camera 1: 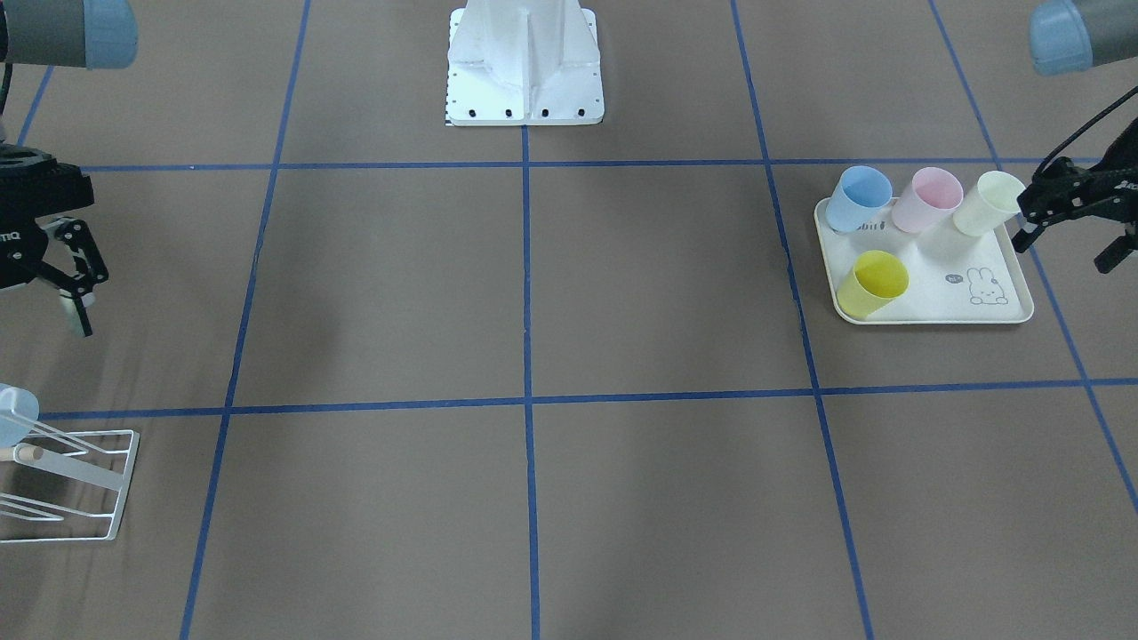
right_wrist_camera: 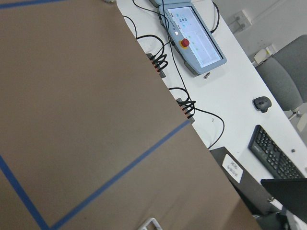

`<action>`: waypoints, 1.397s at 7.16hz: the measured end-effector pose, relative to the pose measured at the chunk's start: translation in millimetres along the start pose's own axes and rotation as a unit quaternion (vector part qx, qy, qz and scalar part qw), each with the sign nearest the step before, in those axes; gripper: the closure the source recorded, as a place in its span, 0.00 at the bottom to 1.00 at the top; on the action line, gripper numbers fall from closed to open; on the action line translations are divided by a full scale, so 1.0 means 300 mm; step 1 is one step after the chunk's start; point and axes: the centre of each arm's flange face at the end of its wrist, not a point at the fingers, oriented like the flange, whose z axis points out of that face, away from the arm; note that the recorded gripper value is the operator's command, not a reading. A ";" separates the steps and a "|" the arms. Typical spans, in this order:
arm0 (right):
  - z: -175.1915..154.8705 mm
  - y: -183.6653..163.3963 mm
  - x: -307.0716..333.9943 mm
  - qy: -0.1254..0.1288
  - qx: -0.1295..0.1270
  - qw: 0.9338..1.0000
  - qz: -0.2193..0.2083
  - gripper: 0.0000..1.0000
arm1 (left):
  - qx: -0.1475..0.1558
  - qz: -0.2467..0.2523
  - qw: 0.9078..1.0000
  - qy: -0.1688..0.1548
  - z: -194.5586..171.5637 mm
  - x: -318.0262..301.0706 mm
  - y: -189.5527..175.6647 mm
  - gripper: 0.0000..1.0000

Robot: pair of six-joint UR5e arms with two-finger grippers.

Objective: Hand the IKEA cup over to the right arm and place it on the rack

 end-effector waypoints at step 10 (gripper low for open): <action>-0.132 -0.392 -0.738 -0.156 -0.089 0.966 0.185 0.00 | -0.041 -0.056 0.996 -0.049 0.002 -0.231 0.390 0.00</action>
